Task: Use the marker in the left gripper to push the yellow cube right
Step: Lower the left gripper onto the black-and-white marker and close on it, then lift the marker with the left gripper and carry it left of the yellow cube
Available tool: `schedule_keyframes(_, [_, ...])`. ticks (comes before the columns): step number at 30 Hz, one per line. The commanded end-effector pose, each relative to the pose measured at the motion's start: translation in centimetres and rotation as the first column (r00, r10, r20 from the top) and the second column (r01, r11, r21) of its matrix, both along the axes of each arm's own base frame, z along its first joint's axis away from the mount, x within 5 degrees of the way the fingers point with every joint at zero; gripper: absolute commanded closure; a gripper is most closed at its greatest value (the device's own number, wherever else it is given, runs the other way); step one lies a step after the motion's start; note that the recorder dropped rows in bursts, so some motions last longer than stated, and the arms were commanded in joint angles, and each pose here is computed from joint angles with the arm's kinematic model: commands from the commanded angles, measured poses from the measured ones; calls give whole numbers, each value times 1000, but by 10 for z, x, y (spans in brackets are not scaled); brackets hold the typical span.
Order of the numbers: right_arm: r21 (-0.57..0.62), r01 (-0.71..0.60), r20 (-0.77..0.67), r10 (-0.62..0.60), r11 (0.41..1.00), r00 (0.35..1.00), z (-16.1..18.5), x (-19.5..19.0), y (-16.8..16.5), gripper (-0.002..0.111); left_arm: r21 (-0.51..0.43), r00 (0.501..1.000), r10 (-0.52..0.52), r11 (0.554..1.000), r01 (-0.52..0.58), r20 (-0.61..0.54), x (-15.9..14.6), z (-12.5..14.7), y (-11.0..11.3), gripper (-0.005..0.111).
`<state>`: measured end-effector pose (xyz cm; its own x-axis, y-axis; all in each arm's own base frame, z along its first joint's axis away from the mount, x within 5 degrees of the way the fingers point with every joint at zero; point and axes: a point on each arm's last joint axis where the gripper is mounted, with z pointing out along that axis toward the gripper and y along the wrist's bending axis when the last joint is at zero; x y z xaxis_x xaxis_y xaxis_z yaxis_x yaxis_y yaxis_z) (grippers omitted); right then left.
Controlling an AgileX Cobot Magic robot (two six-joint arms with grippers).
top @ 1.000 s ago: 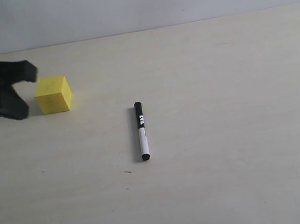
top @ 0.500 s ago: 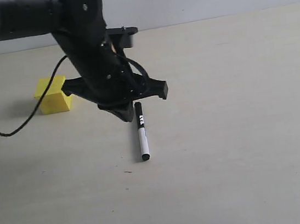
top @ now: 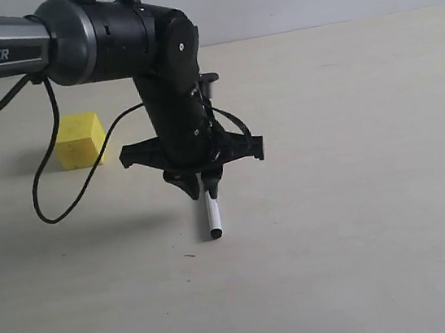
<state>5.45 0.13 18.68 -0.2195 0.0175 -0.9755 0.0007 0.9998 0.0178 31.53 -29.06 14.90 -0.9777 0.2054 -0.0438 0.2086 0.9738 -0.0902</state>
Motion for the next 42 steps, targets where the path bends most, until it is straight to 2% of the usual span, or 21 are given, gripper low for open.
schedule_keyframes(1, [-7, 4, 3, -4, 1000, 1000, -1, 0, 0, 108, 7, 1000, 17, 1000, -17, -8, 0, -5, -2, 80])
schedule_keyframes(13, [-7, 4, 3, -4, 1000, 1000, -1, 0, 0, 108, 13, 999, 32, 999, -31, -17, 3, -27, -5, 80])
schedule_keyframes(21, [-7, 4, 3, -4, 1000, 1000, -1, 0, 0, 108, 2, 999, 33, 999, -33, -7, 4, -28, -6, 80])
schedule_keyframes(23, [-7, 4, 3, -4, 1000, 1000, -1, 0, 0, 108, 8, 999, 32, 999, -32, -11, 4, -28, -6, 85])
schedule_keyframes(27, [-7, 4, 3, -4, 1000, 1000, -1, 0, 0, 108, 21, 1000, 1, 1000, 0, -21, 2, -28, -5, 107])
schedule_keyframes(31, [-7, 4, 3, -4, 1000, 1000, -1, 0, 0, 108, 28, 996, -84, 996, 85, -24, 2, -27, -4, 107])
schedule_keyframes(33, [-7, 4, 3, -4, 1000, 1000, -1, 0, 0, 108, 20, 988, -151, 988, 151, -1, 2, -18, -3, 107])
schedule_keyframes(36, [-7, 4, 3, -4, 1000, 1000, -1, 0, 0, 108, -2, 967, -247, 969, 247, 56, 3, 12, 2, 107])
schedule_keyframes(39, [-7, 4, 3, -4, 1000, 1000, -1, 0, 0, 108, -20, 953, -272, 961, 277, 131, 4, 57, 18, 107])
schedule_keyframes(42, [-7, 4, 3, -4, 1000, 1000, -1, 0, 0, 108, -25, 936, -287, 954, 298, 202, 2, 109, 48, 107])
